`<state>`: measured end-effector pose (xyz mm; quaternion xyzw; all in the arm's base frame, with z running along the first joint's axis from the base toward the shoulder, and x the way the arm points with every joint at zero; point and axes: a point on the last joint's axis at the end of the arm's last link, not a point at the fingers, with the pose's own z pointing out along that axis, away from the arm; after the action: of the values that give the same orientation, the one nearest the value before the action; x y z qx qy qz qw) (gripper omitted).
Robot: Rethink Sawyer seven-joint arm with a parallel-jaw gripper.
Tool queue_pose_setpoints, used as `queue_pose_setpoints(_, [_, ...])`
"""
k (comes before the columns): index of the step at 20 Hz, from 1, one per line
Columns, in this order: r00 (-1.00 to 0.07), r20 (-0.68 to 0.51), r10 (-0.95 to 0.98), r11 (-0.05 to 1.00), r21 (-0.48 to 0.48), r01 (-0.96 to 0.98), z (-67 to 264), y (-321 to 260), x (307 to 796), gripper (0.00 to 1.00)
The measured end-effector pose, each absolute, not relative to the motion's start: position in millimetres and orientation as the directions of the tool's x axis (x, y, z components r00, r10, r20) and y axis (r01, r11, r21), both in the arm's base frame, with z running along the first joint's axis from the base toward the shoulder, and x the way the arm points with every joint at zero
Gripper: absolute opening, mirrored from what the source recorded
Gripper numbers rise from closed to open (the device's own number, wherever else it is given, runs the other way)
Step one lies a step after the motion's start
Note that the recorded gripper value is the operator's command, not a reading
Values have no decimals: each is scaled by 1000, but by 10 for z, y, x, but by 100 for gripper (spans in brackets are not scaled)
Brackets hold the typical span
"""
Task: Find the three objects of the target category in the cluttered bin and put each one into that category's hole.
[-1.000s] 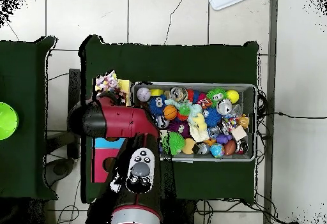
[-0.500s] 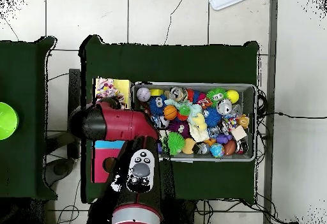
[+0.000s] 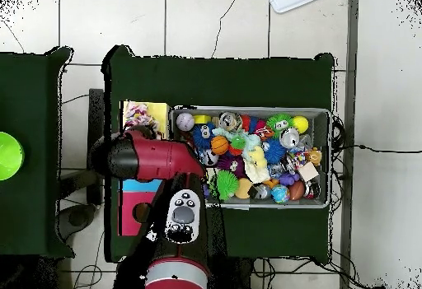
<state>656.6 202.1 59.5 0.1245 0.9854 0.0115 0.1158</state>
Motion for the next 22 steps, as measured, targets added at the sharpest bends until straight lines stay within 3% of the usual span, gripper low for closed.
queue_pose_setpoints(18, [-922,-305,237,971,53,233,189,2020,6684,0])
queue_pose_setpoints(19, [-922,-312,231,973,51,226,192,2055,6699,100])
queue_pose_setpoints(22, [-922,-318,222,975,52,217,194,2120,6712,100])
